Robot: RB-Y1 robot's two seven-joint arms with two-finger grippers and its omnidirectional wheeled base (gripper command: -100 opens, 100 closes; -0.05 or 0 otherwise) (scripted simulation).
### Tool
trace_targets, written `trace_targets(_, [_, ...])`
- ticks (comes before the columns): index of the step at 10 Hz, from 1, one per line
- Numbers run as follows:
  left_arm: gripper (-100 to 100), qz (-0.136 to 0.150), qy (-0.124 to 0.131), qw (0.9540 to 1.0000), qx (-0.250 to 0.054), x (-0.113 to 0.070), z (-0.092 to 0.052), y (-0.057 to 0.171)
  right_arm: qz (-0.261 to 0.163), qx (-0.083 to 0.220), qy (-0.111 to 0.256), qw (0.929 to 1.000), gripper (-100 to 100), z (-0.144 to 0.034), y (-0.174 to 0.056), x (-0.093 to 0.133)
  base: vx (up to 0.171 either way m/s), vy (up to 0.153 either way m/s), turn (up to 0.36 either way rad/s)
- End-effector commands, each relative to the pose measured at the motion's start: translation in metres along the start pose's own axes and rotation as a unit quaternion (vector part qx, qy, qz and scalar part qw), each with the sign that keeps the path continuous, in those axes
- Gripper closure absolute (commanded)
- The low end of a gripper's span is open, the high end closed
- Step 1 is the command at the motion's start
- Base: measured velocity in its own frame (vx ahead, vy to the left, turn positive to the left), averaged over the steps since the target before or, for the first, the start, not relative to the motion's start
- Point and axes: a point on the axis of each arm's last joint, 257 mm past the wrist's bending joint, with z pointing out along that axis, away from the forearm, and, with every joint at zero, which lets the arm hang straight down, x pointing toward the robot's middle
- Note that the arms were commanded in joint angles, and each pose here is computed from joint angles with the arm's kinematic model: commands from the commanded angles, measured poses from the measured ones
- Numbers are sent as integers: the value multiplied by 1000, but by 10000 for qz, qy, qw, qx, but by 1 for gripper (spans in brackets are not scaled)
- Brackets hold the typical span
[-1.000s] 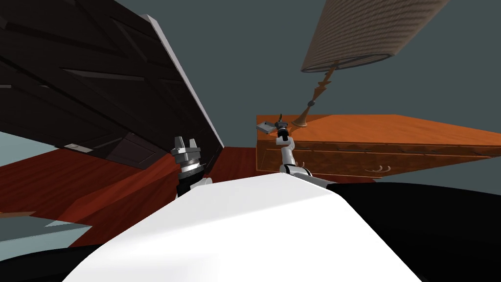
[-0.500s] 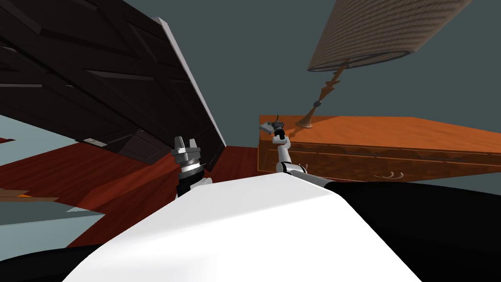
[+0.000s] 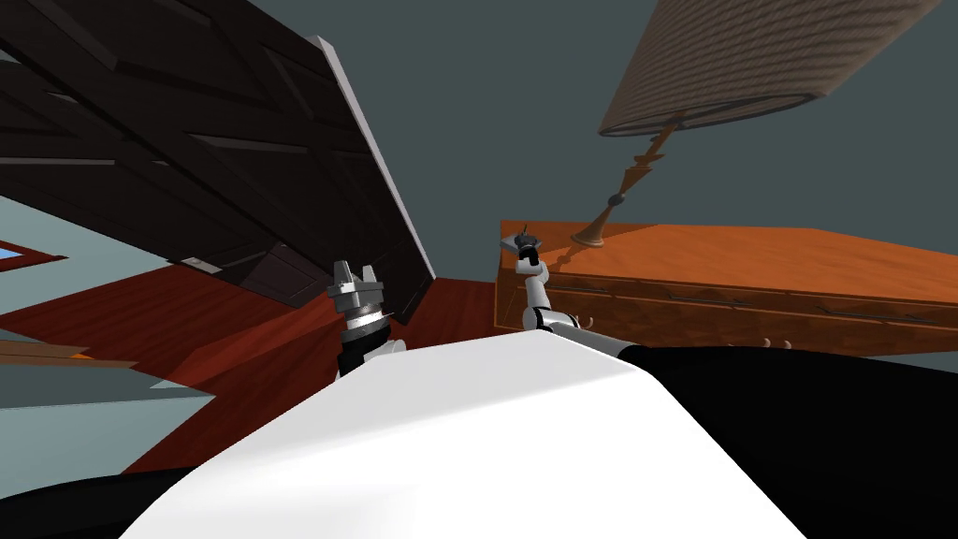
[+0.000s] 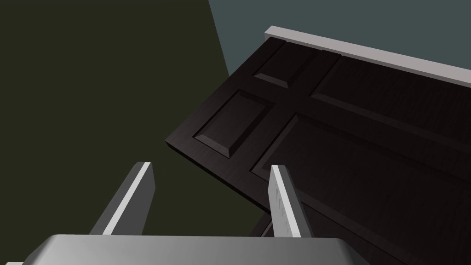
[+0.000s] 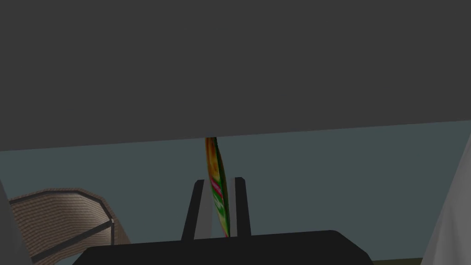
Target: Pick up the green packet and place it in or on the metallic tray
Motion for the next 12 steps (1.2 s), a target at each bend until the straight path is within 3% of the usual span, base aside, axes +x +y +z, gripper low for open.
trace_targets(1, [0,0,0,10000,0,0,0,0,0,0,0,10000,-100,0,0,0,0,0,0])
trace_targets(5, [0,0,0,10000,0,0,0,0,1,-1,0,10000,-100,0,0,0,0,0,0])
trace_targets(6, [0,0,0,10000,0,0,0,0,1,-1,0,10000,0,0,0,0,0,0,0])
trace_targets(7, [0,0,0,10000,0,0,0,0,-145,-181,-135,9996,-100,7,5,-12,57,89,-241])
trace_targets(9, [0,0,-1,10000,0,0,0,0,64,-191,-148,9997,-100,8,3,-14,45,89,-79])
trace_targets(10, [0,0,0,10000,0,0,0,0,-173,-364,-256,9989,-100,14,8,-23,49,75,-219])
trace_targets(12, [0,0,0,10000,0,0,0,0,34,-387,-267,9989,-100,15,6,-25,52,80,-77])
